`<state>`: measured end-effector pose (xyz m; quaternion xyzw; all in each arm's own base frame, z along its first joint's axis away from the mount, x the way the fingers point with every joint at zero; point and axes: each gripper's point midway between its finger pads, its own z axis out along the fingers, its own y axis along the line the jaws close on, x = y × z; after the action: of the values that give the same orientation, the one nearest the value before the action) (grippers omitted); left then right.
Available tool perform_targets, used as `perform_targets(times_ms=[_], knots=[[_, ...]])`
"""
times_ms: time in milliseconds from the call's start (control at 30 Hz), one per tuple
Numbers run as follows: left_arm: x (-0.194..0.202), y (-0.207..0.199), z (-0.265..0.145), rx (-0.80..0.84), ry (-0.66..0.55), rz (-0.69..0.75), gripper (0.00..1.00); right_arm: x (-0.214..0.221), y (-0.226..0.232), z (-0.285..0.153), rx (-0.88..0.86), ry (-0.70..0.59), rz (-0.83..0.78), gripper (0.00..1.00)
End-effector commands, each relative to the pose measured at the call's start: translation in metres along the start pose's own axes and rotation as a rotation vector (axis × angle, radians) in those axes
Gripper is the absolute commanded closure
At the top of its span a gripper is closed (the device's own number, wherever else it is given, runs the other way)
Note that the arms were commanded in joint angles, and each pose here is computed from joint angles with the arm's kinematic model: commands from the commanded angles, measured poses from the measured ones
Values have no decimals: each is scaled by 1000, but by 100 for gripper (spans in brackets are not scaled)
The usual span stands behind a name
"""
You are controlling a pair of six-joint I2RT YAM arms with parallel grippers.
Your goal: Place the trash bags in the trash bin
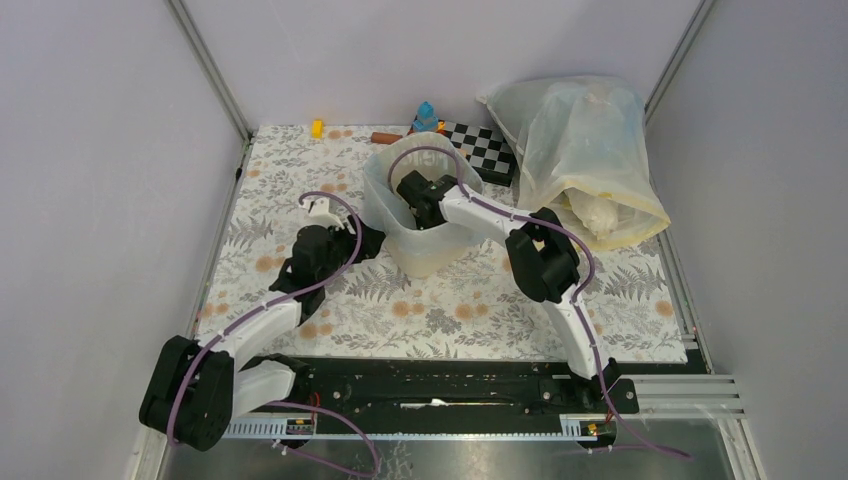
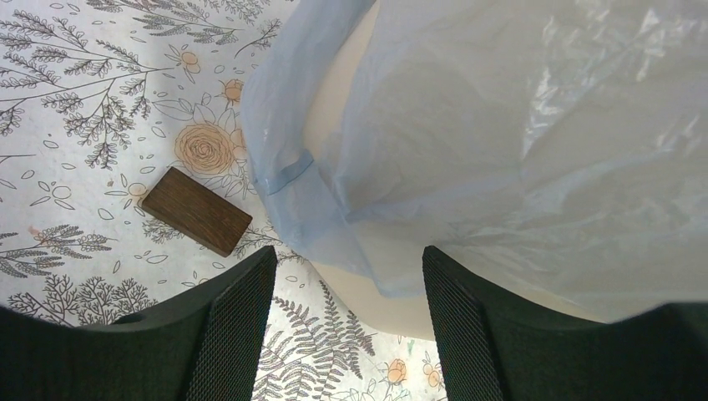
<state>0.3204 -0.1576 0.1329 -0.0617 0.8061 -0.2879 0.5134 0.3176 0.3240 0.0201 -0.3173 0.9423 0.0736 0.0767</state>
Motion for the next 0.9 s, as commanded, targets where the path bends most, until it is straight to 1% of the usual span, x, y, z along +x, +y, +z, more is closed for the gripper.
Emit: perform_targets(times_ms=[0, 267, 533, 767, 867], knots=[[-11, -8, -4, 33, -46, 19, 32, 14, -9, 17, 23, 41, 6, 100], [-13, -10, -6, 43, -57, 19, 32, -7, -8, -22, 36, -78, 16, 100], [-12, -15, -6, 72, -55, 27, 32, -25, -1, -55, 18, -172, 38, 92], [-8, -18, -3, 92, -36, 29, 31, -34, 1, -68, 10, -197, 52, 78], [-6, -18, -1, 99, -24, 32, 31, -37, 1, -72, 14, -204, 59, 67]])
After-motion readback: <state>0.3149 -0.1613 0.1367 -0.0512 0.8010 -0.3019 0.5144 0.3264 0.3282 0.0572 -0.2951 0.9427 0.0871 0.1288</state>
